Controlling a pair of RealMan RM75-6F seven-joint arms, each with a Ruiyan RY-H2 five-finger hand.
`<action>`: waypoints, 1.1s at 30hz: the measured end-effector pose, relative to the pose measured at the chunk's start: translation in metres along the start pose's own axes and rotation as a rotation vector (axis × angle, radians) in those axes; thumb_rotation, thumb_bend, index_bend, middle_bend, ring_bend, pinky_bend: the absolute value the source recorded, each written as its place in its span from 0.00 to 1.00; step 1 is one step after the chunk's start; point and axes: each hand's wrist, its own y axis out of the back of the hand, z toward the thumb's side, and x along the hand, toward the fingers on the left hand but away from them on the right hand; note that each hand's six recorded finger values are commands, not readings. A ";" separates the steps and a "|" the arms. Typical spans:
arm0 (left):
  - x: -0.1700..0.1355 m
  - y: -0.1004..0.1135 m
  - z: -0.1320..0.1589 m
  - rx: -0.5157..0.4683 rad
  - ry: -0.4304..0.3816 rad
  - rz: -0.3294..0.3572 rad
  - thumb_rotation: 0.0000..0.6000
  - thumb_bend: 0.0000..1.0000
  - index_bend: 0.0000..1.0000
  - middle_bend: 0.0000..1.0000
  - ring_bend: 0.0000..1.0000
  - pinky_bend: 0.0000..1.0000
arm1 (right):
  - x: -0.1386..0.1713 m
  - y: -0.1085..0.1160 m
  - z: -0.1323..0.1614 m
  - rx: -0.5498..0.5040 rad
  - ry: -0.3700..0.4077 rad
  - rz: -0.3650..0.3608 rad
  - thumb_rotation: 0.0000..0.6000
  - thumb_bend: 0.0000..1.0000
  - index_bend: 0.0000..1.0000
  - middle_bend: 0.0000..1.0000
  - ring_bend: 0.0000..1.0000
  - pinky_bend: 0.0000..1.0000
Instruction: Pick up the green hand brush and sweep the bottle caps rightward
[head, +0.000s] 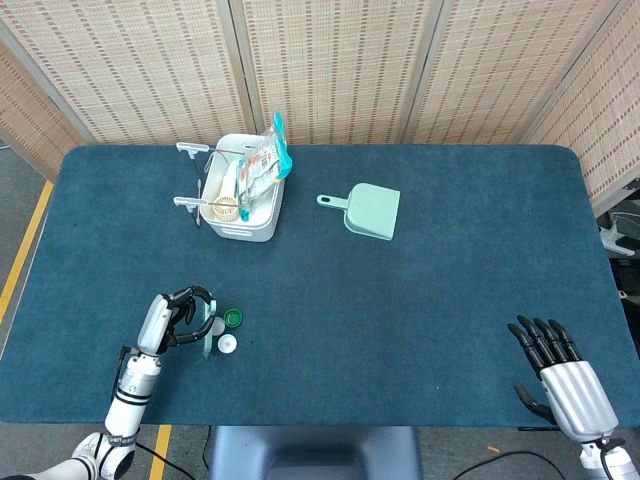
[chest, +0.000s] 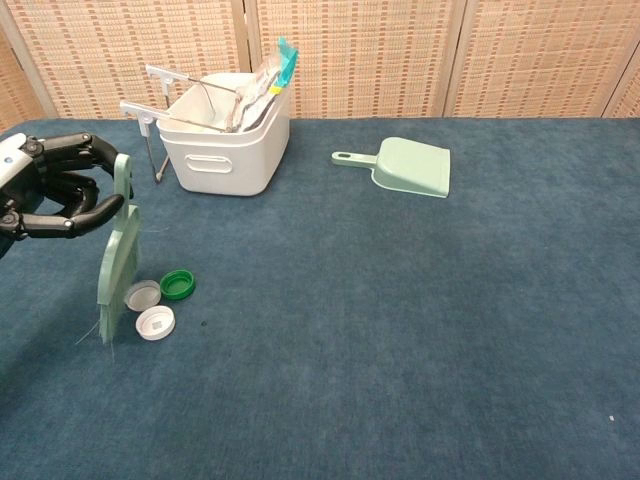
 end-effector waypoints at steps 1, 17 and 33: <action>0.000 0.000 0.000 -0.005 0.000 0.000 1.00 0.68 0.79 0.91 0.78 1.00 | 0.000 0.000 0.000 0.000 -0.002 -0.001 1.00 0.27 0.00 0.01 0.00 0.00; 0.002 -0.003 -0.004 -0.044 0.002 -0.012 1.00 0.68 0.79 0.91 0.78 1.00 | -0.002 -0.001 -0.003 0.002 -0.010 0.005 1.00 0.27 0.00 0.01 0.00 0.00; 0.007 -0.011 -0.008 -0.046 0.018 -0.036 1.00 0.68 0.79 0.91 0.78 1.00 | -0.001 0.002 -0.004 -0.003 -0.017 -0.005 1.00 0.27 0.00 0.01 0.00 0.00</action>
